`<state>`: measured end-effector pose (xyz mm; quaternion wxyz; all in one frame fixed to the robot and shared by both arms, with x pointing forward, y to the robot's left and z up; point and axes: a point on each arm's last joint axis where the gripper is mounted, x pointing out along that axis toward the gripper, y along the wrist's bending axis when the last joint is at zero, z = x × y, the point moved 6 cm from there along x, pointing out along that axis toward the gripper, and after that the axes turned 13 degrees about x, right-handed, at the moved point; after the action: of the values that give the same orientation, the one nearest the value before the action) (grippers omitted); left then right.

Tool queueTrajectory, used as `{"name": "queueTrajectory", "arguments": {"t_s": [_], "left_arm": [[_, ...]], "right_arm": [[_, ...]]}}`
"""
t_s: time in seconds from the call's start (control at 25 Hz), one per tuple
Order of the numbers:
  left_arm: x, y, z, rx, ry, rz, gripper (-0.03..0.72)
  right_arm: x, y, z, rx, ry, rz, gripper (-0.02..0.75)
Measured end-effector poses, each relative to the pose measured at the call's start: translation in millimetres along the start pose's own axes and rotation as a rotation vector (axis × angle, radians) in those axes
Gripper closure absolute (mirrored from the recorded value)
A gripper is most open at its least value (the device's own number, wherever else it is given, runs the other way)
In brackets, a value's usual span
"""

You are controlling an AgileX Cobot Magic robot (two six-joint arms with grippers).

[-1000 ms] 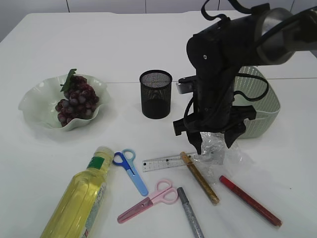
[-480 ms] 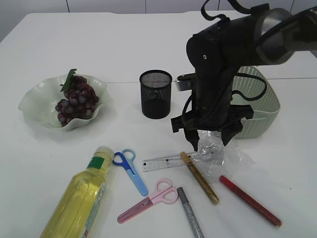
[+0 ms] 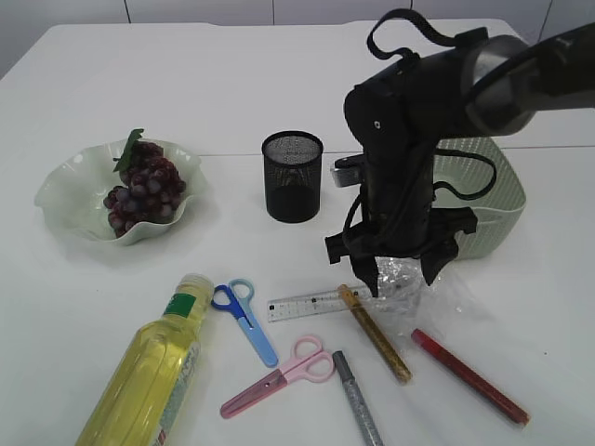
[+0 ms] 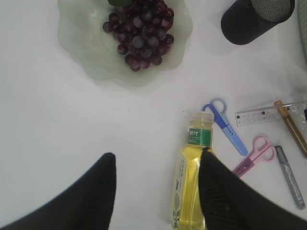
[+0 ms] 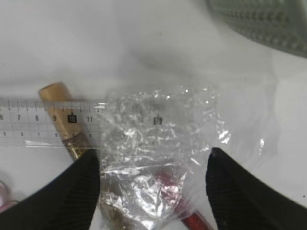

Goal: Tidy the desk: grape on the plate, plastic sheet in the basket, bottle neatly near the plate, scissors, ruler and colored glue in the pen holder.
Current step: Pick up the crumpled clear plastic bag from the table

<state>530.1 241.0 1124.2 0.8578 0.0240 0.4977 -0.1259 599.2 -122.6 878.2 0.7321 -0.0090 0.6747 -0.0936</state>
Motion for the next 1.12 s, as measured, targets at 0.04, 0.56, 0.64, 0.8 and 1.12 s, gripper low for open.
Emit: {"name": "queueTrajectory", "arguments": {"t_s": [0.04, 0.56, 0.64, 0.8, 1.12], "left_arm": [[0.0, 0.0, 0.0, 0.002, 0.0, 0.0, 0.281], [0.0, 0.0, 0.0, 0.021, 0.0, 0.0, 0.281], [0.0, 0.0, 0.0, 0.025, 0.0, 0.0, 0.281], [0.0, 0.6, 0.0, 0.029, 0.0, 0.004, 0.281], [-0.1, 3.0, -0.2, 0.036, 0.002, 0.02, 0.281]], "right_arm": [[0.9, 0.4, -0.5, 0.001, 0.005, 0.001, 0.232], [-10.8, -8.5, 3.5, -0.021, 0.002, -0.08, 0.232], [-14.0, -7.3, 6.3, -0.017, -0.009, -0.074, 0.232], [-18.1, -5.4, 9.6, -0.015, -0.022, -0.066, 0.232], [-18.0, -3.9, 7.4, 0.008, -0.008, -0.055, 0.232]]}}
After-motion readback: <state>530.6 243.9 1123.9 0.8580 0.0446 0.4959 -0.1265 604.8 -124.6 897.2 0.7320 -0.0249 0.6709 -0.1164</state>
